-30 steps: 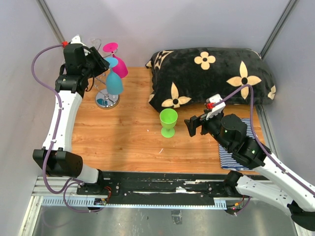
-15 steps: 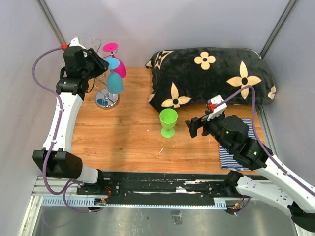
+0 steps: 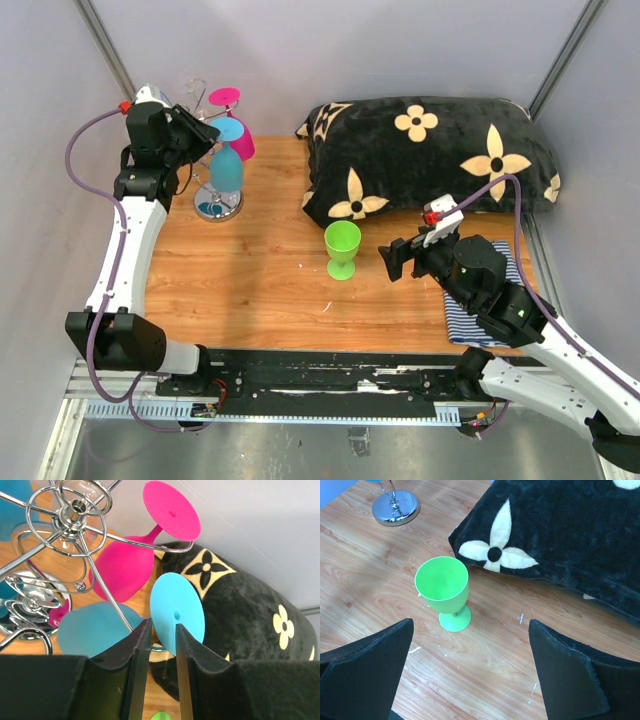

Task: Take the wine glass off the wine glass rack
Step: Pick up the wine glass from the wine rack.

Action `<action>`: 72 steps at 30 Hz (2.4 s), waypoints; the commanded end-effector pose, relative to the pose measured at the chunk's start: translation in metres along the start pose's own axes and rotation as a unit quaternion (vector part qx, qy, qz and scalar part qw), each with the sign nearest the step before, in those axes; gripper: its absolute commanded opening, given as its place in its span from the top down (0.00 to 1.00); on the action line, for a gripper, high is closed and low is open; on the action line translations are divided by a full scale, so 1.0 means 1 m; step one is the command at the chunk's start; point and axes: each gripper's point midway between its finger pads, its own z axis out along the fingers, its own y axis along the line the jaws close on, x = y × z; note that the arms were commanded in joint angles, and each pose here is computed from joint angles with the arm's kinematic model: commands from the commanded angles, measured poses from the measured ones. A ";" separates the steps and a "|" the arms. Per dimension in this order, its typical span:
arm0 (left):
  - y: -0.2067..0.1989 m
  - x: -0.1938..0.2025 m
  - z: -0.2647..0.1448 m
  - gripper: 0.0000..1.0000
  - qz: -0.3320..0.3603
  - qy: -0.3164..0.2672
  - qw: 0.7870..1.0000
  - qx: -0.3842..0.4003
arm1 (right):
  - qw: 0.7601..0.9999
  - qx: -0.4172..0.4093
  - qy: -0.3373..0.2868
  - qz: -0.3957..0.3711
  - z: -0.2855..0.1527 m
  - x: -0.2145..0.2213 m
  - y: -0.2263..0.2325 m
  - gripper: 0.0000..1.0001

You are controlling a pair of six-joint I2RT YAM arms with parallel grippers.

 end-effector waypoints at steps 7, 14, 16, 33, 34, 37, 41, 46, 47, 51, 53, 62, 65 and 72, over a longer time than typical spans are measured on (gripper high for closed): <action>-0.002 0.007 -0.005 0.69 -0.032 0.009 0.999 0.014 | 1.000 0.007 -0.009 0.010 -0.003 -0.006 -0.003 0.02; 0.001 0.007 -0.008 0.82 -0.044 0.001 0.999 0.012 | 1.000 0.007 -0.010 0.015 -0.005 -0.006 -0.003 0.02; -0.001 0.005 -0.010 0.86 -0.052 -0.004 0.999 0.013 | 1.000 0.007 -0.010 0.016 -0.005 -0.006 -0.003 0.02; -0.031 -0.006 -0.039 1.00 -0.183 -0.041 0.978 0.092 | 1.000 -0.002 -0.014 0.020 -0.003 -0.008 0.001 0.02; -0.029 -0.006 -0.041 0.99 -0.189 -0.044 0.977 0.090 | 1.000 -0.002 -0.013 0.021 -0.004 -0.008 0.001 0.02; -0.028 -0.009 -0.047 0.99 -0.204 -0.055 0.973 0.088 | 1.000 -0.001 -0.013 0.020 -0.005 -0.006 0.000 0.02; -0.030 -0.013 -0.053 1.00 -0.219 -0.063 0.969 0.095 | 1.000 -0.001 -0.012 0.020 -0.006 -0.006 0.000 0.02; -0.034 -0.011 -0.051 1.00 -0.219 -0.053 0.969 0.104 | 1.000 0.006 -0.012 0.023 -0.008 -0.003 -0.003 0.02; -0.032 -0.012 -0.051 0.99 -0.216 -0.056 0.970 0.100 | 1.000 0.007 -0.012 0.023 -0.008 -0.002 -0.004 0.02; -0.025 -0.015 -0.055 1.00 -0.202 -0.073 0.973 0.082 | 1.000 0.007 -0.011 0.023 -0.008 -0.002 -0.004 0.02; -0.023 -0.017 -0.058 1.00 -0.198 -0.079 0.974 0.078 | 1.000 0.009 -0.010 0.024 -0.008 -0.002 -0.004 0.02; -0.021 -0.018 -0.057 0.99 -0.196 -0.083 0.974 0.072 | 1.000 0.008 0.000 0.019 -0.001 0.000 -0.001 0.02; -0.015 -0.024 -0.061 0.99 -0.191 -0.101 0.975 0.057 | 1.000 0.009 -0.001 0.018 -0.001 -0.001 -0.002 0.02; -0.013 -0.028 -0.060 0.99 -0.190 -0.108 0.975 0.049 | 1.000 0.017 0.000 0.018 0.000 0.000 -0.005 0.02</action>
